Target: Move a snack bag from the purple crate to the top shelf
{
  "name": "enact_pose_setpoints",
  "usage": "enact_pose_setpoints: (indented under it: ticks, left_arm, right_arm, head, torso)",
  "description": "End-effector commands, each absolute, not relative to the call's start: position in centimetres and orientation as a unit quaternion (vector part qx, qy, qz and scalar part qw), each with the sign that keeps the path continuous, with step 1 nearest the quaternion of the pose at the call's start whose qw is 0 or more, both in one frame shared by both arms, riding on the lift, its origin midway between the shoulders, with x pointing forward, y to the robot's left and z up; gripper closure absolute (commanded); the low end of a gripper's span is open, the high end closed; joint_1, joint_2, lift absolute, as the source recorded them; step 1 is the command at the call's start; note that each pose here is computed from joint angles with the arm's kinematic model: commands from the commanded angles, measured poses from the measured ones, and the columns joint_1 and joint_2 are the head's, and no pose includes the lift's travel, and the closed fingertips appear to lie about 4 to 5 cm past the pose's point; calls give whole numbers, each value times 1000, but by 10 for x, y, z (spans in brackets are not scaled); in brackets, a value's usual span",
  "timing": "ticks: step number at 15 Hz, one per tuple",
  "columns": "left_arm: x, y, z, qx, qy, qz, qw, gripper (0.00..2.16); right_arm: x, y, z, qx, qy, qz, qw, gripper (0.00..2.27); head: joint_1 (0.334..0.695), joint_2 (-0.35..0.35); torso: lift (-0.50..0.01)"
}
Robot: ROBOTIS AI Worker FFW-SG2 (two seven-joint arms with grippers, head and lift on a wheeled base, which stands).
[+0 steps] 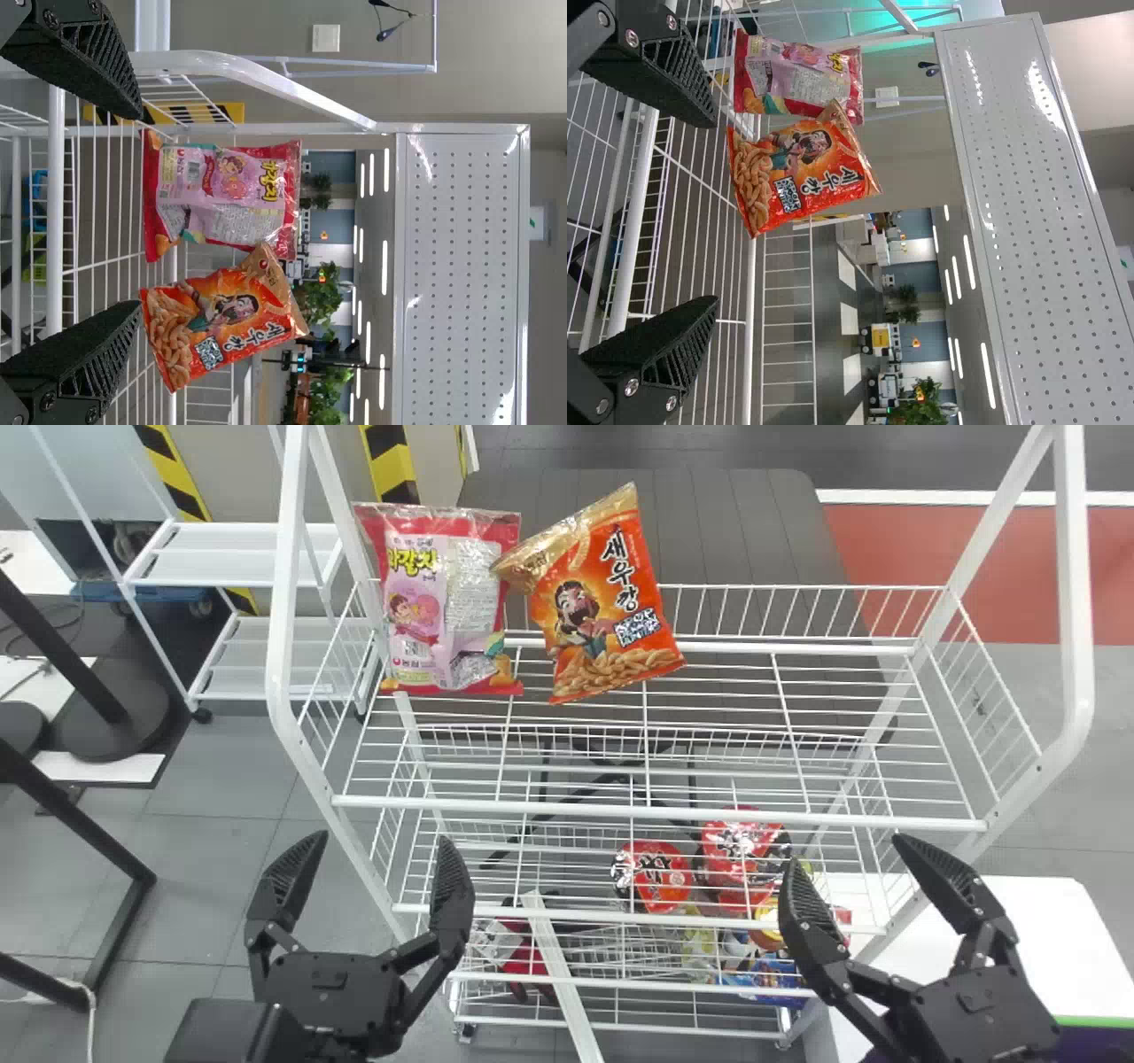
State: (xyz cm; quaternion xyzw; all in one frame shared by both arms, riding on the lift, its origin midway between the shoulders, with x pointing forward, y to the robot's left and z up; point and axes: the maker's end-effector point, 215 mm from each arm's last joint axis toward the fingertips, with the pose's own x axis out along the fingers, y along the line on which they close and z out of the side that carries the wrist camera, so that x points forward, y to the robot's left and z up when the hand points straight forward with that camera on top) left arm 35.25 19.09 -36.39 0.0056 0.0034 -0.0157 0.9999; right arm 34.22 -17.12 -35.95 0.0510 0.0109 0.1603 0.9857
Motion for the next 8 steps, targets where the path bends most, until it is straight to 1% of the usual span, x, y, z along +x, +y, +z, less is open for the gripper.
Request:
enact_pose_setpoints:
  ticks: [1,8]
  left_arm:
    - [352,191,-363,6,2,-16,1000,43]
    - [350,191,-364,6,4,-15,1000,43]
  right_arm:
    - [342,-172,-360,53,11,159,986,124]
    - [342,-174,-359,56,10,156,986,124]
  head:
    - [695,34]
    - [695,30]
  torso:
    - [0]
    - [0]
